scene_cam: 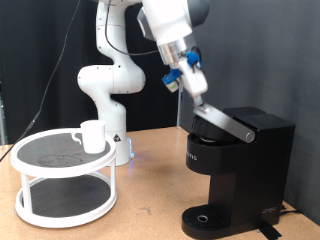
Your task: Make a cup of coffee with the keurig machine
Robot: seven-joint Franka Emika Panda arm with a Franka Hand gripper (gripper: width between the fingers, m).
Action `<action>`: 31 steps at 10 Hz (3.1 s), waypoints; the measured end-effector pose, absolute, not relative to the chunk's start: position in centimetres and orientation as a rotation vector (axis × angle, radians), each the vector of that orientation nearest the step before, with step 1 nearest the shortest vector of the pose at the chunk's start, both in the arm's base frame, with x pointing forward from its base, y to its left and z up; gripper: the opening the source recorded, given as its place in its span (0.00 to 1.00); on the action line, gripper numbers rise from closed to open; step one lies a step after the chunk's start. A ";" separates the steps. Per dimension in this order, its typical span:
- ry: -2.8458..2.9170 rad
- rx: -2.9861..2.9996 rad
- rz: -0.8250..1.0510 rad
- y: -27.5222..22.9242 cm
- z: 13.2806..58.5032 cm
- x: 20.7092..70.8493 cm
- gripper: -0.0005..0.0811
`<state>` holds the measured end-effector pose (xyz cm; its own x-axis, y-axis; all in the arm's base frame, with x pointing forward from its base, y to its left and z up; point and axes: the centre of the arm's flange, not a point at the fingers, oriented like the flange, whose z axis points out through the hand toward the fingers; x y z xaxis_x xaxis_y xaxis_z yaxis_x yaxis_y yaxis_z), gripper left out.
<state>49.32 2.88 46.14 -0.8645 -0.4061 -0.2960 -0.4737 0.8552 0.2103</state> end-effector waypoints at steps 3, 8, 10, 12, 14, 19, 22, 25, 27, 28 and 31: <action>2.830 -0.600 0.375 1.6 41.7 49.4 0.01; 2.789 -0.583 0.423 0.7 40.2 50.0 0.01; 2.758 -0.640 0.466 0.4 40.1 49.9 0.01; 2.727 -0.692 0.491 0.0 39.8 49.7 0.01; 2.684 -0.694 0.529 -0.5 39.6 49.3 0.01; 2.460 -0.659 0.670 -1.2 40.6 47.2 0.01; 2.436 -0.621 0.729 -0.6 42.6 46.6 0.01; 2.442 -0.635 0.779 -0.2 43.1 46.2 0.01; 2.482 -0.662 0.858 -1.3 42.4 44.6 0.01; 2.505 -0.659 0.876 -2.1 42.2 43.5 0.01; 2.581 -0.727 0.934 -5.2 42.3 40.4 0.01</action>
<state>40.37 -5.16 42.29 -0.8266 -0.3571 -0.4351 -0.5528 0.6603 0.5083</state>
